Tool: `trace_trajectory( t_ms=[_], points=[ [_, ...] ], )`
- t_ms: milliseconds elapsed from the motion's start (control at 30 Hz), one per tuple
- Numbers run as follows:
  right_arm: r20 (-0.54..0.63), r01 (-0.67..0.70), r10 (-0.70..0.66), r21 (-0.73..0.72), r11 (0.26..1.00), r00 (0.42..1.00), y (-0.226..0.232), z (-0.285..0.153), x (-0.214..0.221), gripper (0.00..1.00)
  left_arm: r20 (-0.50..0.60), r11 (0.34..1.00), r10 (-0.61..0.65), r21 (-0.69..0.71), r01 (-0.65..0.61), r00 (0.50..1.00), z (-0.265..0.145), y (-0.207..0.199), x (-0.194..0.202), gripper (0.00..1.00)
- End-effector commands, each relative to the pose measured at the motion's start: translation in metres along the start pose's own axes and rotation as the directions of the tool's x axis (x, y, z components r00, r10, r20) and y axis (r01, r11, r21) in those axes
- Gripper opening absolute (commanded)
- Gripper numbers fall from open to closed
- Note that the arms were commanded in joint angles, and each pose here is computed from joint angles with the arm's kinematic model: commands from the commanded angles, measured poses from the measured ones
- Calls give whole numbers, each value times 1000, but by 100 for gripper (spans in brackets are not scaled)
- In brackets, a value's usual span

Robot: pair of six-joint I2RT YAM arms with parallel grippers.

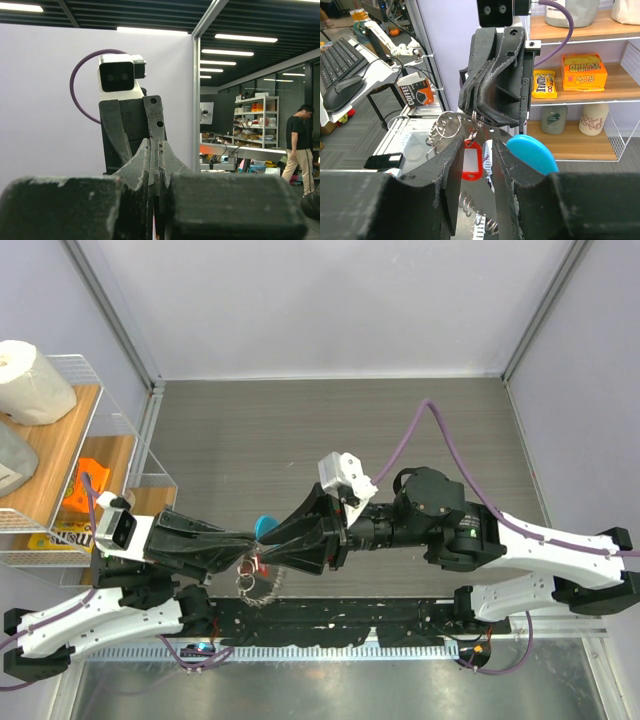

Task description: Put the keys on the keyring

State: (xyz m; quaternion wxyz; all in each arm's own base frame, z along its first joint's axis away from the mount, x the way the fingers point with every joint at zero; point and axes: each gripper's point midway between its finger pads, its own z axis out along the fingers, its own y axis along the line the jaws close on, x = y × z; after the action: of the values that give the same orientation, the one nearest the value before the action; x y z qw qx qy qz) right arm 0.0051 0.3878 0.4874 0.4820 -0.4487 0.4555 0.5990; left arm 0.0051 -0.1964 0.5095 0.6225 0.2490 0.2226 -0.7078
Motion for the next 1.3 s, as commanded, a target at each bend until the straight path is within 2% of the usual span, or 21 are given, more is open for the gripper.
trace_trajectory(
  t_ms=[0,633,767,833,867,900,1133,1167,1267],
  points=[
    [55,24,-24,1,1000,998,2,3,-22,35,77,1000,25,9,-26,997,2,-4,-19,0],
    [62,25,-25,-6,1000,998,3,12,-27,31,79,1000,23,13,-24,997,0,-5,-19,0],
    [59,24,-24,-7,1000,998,3,14,-26,26,81,1000,28,10,-29,996,0,-5,-20,0],
    [60,29,-28,-8,1000,998,3,15,-28,18,81,1000,27,7,-28,996,0,-4,-19,0],
    [54,26,-25,-8,1000,998,3,16,-26,8,81,1000,26,8,-27,996,-1,-4,-19,0],
    [56,27,-26,-9,1000,998,4,16,-27,6,82,1000,23,8,-24,996,-1,-4,-19,0],
    [45,39,-40,12,999,998,3,8,-29,6,41,1000,7,-9,-6,999,-1,-3,-15,0],
    [27,42,-42,15,999,999,2,6,-27,6,28,1000,2,-16,-2,1000,-1,-2,-14,2],
    [-23,41,-41,24,999,999,3,-2,-23,6,-6,1000,-11,-18,11,1000,-2,-4,-12,15]
  ],
)
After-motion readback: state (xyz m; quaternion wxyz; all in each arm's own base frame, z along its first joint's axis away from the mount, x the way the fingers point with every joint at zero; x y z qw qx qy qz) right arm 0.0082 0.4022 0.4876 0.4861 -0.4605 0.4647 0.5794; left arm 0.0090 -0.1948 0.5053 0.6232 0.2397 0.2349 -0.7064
